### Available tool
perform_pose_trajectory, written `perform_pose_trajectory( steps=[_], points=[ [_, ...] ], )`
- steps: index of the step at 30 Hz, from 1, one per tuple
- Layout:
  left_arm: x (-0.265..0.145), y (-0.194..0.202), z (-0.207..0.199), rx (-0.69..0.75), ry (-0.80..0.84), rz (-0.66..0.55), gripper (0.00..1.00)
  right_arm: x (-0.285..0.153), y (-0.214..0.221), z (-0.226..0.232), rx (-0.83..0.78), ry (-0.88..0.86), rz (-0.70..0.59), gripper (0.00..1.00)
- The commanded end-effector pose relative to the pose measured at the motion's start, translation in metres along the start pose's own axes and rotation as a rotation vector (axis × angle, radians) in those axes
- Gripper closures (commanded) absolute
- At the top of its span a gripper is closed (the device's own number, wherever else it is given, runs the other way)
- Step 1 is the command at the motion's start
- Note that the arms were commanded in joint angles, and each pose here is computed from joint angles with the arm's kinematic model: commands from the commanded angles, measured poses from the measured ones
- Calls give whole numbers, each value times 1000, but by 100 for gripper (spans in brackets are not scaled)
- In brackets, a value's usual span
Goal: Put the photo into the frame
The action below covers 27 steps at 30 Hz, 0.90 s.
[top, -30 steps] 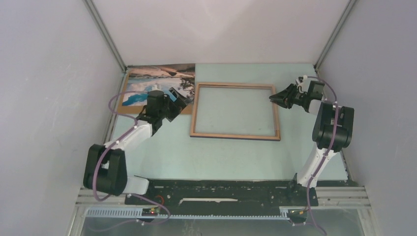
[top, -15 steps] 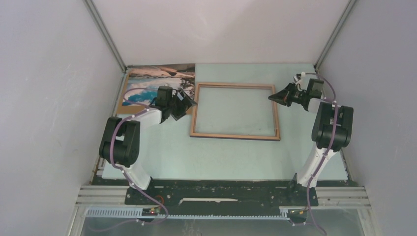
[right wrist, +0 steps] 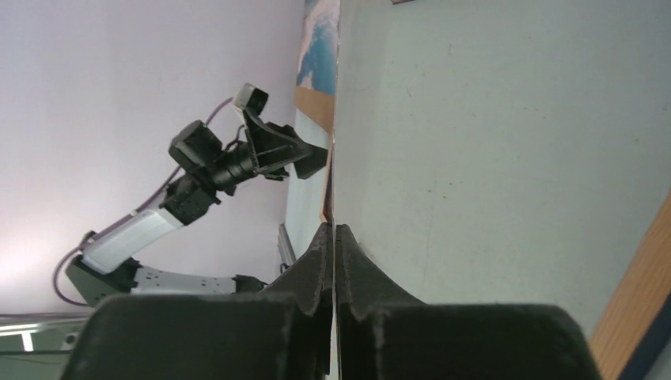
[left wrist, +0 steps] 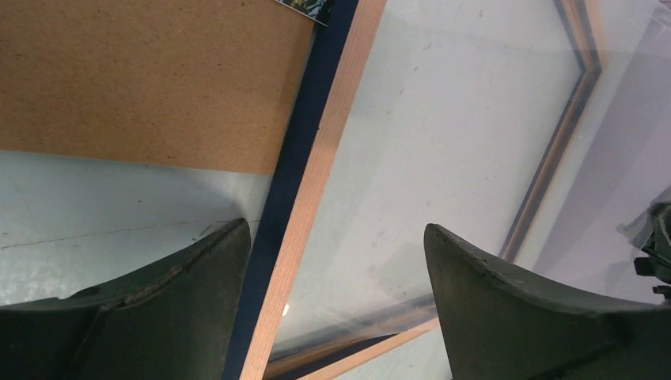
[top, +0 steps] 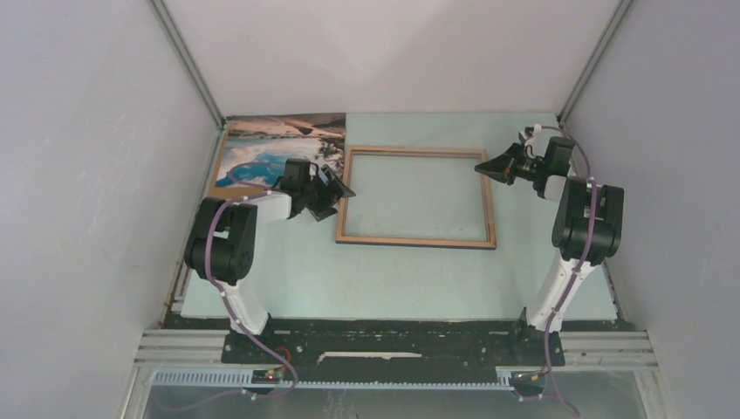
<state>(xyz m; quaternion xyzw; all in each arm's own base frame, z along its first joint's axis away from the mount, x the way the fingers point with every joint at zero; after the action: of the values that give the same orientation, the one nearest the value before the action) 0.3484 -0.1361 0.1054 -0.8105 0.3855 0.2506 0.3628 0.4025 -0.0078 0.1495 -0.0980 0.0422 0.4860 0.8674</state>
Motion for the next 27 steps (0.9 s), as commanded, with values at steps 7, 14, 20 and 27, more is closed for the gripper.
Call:
perform_pose_trajectory(
  steps=[7,14,20,27],
  points=[
    [-2,-14,-16,12,108,-45,12,5,-4,31,130,-47,9,100],
    [3,-13,-16,-15,131,-30,12,3,-4,48,149,-69,2,100],
    [2,-14,-18,-19,139,-35,12,0,-7,68,128,-111,-4,100],
    [-1,-14,-23,-25,163,-41,11,2,-4,85,97,-120,6,100]
  ],
)
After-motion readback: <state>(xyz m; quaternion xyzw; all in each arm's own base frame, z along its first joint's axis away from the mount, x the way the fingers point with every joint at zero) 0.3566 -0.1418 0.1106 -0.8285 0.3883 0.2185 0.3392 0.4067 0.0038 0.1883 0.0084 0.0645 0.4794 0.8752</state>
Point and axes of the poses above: each gripper's point midway between its finger pads, its own x axis out along the fingers, its own z axis along the line the jaws close on, y = z × x, the point moved 9 cm from there along -x, back along the fingers, and after that the axes turned 11 degrees about x, right-handed, at the moved point
